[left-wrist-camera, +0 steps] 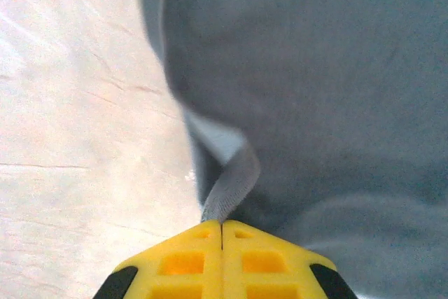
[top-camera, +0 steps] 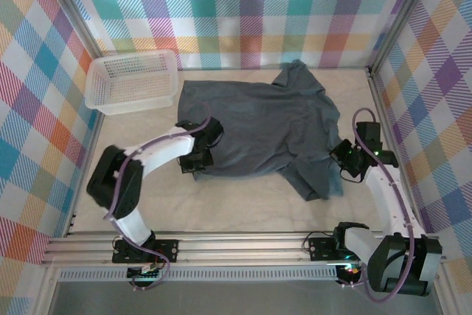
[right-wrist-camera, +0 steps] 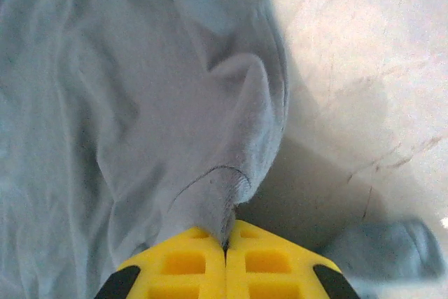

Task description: Fold the inside-out t-shirt

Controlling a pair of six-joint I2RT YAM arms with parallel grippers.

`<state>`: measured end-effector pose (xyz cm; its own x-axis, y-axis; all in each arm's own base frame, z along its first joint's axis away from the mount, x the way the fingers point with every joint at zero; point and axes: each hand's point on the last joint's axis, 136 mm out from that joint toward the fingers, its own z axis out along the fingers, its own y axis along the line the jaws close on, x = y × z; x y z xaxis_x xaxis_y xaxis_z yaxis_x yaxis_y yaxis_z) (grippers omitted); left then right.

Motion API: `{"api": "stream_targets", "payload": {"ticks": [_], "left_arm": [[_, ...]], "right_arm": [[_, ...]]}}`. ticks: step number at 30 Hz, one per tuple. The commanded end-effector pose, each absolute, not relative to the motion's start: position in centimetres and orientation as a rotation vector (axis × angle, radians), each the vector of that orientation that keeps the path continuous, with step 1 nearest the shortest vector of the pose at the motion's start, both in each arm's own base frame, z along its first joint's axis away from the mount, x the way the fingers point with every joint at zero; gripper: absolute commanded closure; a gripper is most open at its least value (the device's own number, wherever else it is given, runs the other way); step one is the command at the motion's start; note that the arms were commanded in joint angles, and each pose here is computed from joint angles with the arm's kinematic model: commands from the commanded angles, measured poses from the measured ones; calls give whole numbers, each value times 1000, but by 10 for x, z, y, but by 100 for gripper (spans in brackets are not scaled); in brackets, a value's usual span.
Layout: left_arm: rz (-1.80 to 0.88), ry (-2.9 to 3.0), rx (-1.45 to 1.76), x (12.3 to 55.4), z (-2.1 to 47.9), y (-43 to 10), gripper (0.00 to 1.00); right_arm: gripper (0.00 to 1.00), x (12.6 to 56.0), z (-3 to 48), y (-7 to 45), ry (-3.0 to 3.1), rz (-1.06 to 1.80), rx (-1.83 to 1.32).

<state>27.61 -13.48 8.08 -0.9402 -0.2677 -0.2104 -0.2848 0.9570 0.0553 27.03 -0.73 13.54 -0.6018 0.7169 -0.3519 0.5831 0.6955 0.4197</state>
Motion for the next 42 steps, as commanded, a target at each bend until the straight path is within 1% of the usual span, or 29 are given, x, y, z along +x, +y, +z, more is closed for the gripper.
{"api": "stream_targets", "payload": {"ticks": [1,3,5,9,10,12,14,16,17,19,21,22,23,25,26,29,31,34,37,39,42], "left_arm": [[149,2783,-440,291,118,-93,100],[115,2746,-399,311,124,-87,100],[104,2708,-297,334,125,-93,100],[104,2634,-152,384,111,-110,100],[137,2610,-131,393,107,-109,100],[314,2522,-131,412,103,-91,100],[486,2453,-137,420,108,-73,100],[578,2384,-175,422,120,-60,100],[577,2364,-199,423,126,-57,95],[459,2390,-189,423,134,-68,82],[231,2443,-152,417,143,-95,67],[133,2465,-149,411,146,-106,61],[20,2495,-154,403,151,-118,57],[-106,2566,-204,384,154,-132,57],[-119,2618,-229,371,152,-137,60],[-41,2759,-275,339,135,-141,64],[52,2826,-313,328,121,-138,66],[163,2824,-317,336,107,-134,69],[369,2763,-313,357,99,-117,69],[449,2766,-318,367,89,-109,68],[453,2786,-333,380,73,-107,63]], "right_arm": [[100,277,149,-35,2359,188,1018],[100,289,150,-40,2350,172,1014],[100,300,145,-40,2356,179,1019],[100,318,132,-28,2409,271,1008],[100,321,131,-26,2421,285,1004],[100,324,130,-25,2443,291,1003],[100,325,131,-24,2449,296,988],[100,325,133,-26,2450,282,978],[100,325,134,-27,2450,273,973],[100,329,136,-25,2448,288,959],[100,335,138,-19,2455,340,941],[100,337,139,-16,2458,367,936],[100,340,141,-12,2457,400,927],[100,344,143,-5,2454,460,922],[100,346,143,-3,2455,481,924],[100,348,145,1,2450,521,933],[100,349,144,3,2448,537,932],[100,349,143,4,2457,540,924],[100,348,143,5,2470,537,907],[100,346,145,5,2472,534,897],[100,344,146,4,2472,521,885]]}}
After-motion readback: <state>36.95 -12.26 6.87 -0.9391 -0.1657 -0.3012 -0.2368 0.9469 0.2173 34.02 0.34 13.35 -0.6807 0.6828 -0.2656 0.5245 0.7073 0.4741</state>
